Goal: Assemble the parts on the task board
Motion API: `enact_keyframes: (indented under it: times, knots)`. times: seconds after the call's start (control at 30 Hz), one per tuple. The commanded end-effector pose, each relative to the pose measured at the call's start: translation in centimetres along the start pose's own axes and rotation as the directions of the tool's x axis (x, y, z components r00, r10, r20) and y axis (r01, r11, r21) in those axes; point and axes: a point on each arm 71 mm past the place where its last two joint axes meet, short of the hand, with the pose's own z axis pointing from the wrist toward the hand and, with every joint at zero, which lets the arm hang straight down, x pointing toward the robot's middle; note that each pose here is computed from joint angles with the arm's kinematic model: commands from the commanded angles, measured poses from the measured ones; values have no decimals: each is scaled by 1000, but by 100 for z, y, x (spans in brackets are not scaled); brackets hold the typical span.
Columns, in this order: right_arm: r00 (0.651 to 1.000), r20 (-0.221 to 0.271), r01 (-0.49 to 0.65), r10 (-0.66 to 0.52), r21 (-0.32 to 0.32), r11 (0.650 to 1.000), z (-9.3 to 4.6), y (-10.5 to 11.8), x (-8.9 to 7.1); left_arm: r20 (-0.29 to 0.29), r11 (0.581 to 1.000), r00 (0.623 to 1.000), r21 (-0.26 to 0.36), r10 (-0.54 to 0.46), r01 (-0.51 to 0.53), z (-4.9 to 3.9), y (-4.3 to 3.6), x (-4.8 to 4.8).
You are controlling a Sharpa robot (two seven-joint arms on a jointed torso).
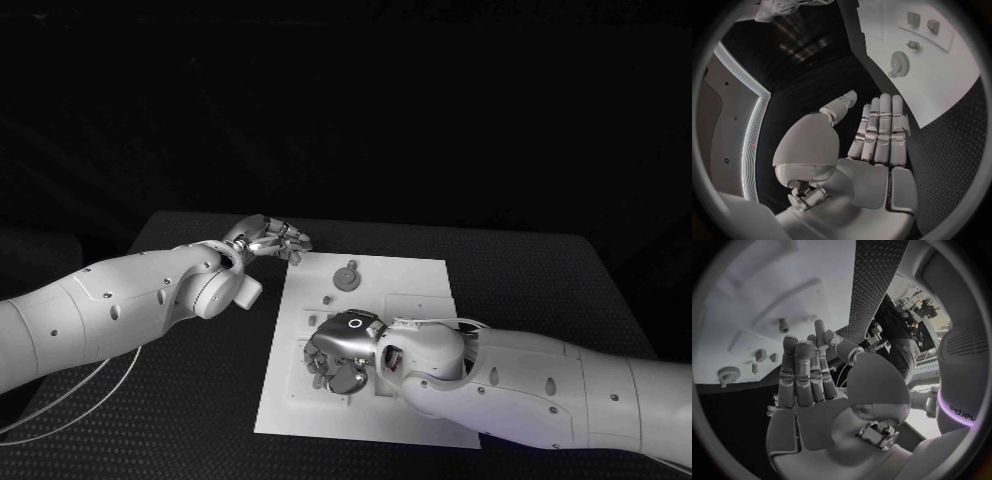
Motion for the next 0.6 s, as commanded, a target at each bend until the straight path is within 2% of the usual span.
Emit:
enact_keyframes:
  times: [0.03, 0.6]
  knots:
    - [999, -16, 34, -34, 5, 999, 1, -20, 20, -8, 1000, 1000, 16, -7, 7, 5, -28, 23]
    - [998, -19, 58, -58, 17, 998, 34, -34, 63, -10, 1000, 1000, 17, -8, 8, 4, -31, 30]
